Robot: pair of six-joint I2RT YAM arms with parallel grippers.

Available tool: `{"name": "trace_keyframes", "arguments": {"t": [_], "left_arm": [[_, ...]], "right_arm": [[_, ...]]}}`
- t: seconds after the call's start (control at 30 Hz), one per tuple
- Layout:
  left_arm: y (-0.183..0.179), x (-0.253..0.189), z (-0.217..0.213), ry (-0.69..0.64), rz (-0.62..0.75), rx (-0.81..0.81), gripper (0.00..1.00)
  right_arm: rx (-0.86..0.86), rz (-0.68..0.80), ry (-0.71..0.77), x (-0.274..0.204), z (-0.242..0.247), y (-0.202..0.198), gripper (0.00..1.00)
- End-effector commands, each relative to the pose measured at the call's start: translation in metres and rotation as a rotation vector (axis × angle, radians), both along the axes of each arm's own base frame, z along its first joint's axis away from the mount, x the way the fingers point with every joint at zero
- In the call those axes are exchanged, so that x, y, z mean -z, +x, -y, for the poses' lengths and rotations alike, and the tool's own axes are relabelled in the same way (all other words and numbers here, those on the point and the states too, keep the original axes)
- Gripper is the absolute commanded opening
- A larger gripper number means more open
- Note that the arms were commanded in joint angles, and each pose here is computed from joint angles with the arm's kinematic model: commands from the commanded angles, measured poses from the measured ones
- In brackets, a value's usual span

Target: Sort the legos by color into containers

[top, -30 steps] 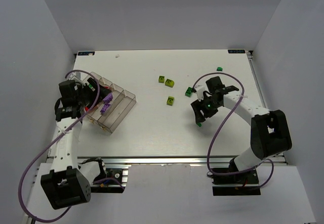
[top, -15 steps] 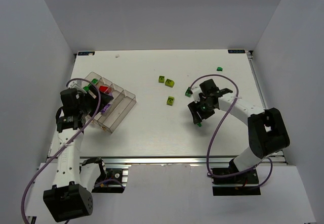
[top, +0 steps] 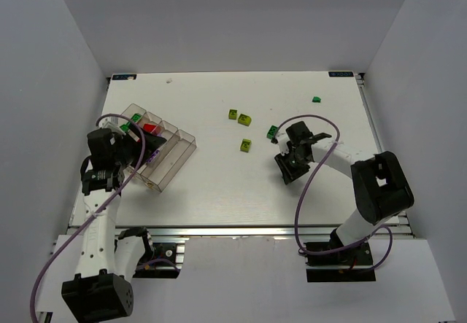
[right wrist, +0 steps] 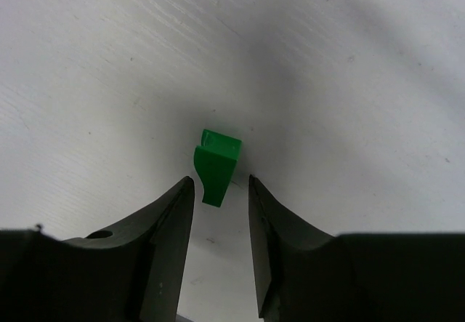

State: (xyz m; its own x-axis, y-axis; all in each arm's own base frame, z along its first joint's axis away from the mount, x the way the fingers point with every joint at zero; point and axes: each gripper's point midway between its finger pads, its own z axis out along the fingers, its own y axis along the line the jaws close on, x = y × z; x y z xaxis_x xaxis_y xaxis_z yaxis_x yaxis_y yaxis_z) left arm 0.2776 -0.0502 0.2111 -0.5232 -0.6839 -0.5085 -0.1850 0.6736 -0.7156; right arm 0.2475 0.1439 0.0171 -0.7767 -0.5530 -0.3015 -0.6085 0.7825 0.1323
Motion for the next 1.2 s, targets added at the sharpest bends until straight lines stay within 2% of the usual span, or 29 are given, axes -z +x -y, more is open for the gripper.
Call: {"name": "trace_keyframes", "arguments": {"t": [0.0,0.2,0.33,0.37,0.43,0.63,0.73,1.07,1.17], "left_arm": [[0.003,-0.027,0.017,-0.048,0.078,0.047,0.82],[0.003,-0.033,0.056,-0.134,0.1,0.124,0.82],[0.002,-0.03,0.097,-0.198,0.09,0.197,0.82],[-0.003,-0.024,0.115,-0.209,0.069,0.248,0.82],[-0.002,-0.031,0.137,-0.252,0.093,0.289,0.82],[-0.015,-0.028,0.225,-0.275,0.069,0.5,0.83],[-0.011,-0.034,0.252,-0.29,0.098,0.555,0.83],[-0.002,-0.036,0.289,-0.317,0.107,0.634,0.82],[-0.003,-0.037,0.295,-0.331,0.106,0.661,0.79]], "right_arm": [[-0.003,0.024,0.001,0.005,-0.003,0.005,0.41],[-0.034,0.054,0.017,0.001,-0.006,0.008,0.25],[-0.112,0.12,0.104,-0.019,-0.021,0.014,0.12],[-0.134,0.148,0.129,-0.026,-0.025,0.017,0.06],[-0.197,0.21,0.188,-0.048,-0.035,0.021,0.01],[-0.596,0.444,0.523,-0.142,-0.083,-0.001,0.0],[-0.676,0.537,0.605,-0.171,-0.093,-0.007,0.0],[-0.699,0.59,0.684,-0.203,-0.108,-0.011,0.0],[-0.697,0.588,0.686,-0.205,-0.113,-0.012,0.0]]}}
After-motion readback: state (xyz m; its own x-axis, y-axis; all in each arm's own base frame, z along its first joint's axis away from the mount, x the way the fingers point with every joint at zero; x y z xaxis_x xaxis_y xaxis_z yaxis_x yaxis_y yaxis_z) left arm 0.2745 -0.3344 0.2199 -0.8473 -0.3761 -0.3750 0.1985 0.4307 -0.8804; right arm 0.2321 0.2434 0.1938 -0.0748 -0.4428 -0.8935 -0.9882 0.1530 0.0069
